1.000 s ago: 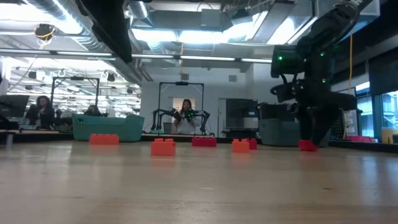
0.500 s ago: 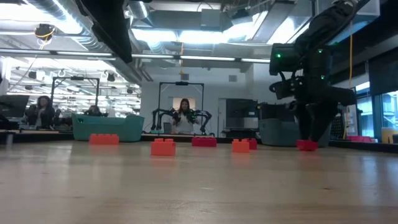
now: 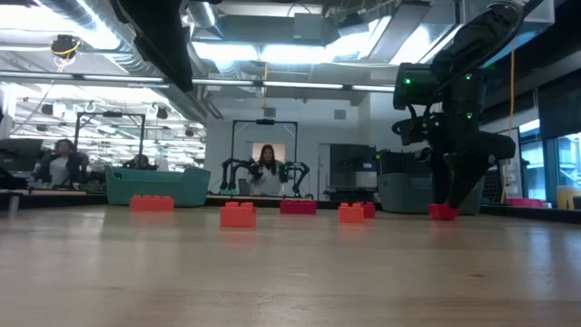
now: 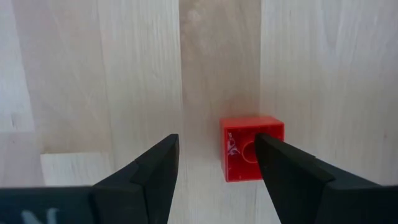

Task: Sort & place blocks by color
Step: Put the red game piece into the yellow bin

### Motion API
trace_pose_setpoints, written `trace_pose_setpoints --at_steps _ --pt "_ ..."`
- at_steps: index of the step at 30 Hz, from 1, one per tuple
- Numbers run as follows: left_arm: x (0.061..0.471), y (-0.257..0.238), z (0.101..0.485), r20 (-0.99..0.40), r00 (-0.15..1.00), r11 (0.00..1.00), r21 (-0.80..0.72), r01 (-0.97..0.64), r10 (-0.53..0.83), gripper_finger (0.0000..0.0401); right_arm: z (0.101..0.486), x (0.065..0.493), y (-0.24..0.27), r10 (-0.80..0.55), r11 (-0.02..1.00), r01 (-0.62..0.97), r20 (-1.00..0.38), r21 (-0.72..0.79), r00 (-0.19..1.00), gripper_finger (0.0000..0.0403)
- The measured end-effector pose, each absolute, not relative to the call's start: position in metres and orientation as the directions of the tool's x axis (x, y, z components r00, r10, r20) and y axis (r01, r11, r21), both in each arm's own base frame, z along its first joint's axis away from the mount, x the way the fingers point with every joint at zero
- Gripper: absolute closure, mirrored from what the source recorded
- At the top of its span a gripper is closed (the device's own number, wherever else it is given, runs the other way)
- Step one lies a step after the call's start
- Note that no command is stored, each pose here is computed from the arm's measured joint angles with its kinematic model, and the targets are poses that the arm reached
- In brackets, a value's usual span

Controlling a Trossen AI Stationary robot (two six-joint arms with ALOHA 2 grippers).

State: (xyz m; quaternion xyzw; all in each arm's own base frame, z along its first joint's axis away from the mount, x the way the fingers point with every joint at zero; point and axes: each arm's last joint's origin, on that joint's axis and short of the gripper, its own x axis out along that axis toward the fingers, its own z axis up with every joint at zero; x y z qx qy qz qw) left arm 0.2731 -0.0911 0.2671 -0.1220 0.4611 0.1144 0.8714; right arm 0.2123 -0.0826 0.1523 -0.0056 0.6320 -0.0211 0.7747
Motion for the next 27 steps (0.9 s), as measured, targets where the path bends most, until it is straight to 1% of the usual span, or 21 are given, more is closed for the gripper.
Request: trace_pose_setpoints --at_steps 6,13,18,27 --pt "0.273 -0.091 0.267 -0.832 0.549 0.944 -0.107 -0.312 0.087 0.0252 0.156 0.209 -0.081 -0.041 0.999 0.026 -0.978 -0.036 0.205 0.0185" --pt "0.273 -0.091 0.267 -0.832 0.549 0.944 -0.108 -0.312 0.086 0.0252 0.166 0.206 -0.081 -0.060 0.998 0.024 -0.967 -0.056 0.248 0.0185" --pt "0.273 -0.091 0.267 -0.832 0.548 0.944 -0.107 -0.312 0.087 0.0252 0.166 0.206 -0.081 -0.060 0.998 -0.014 -0.967 -0.065 0.249 0.0185" --pt "0.273 -0.091 0.267 -0.832 0.548 0.944 -0.108 -0.312 0.086 0.0252 0.167 0.205 -0.087 -0.068 0.998 0.006 -0.964 -0.069 0.258 0.0185"
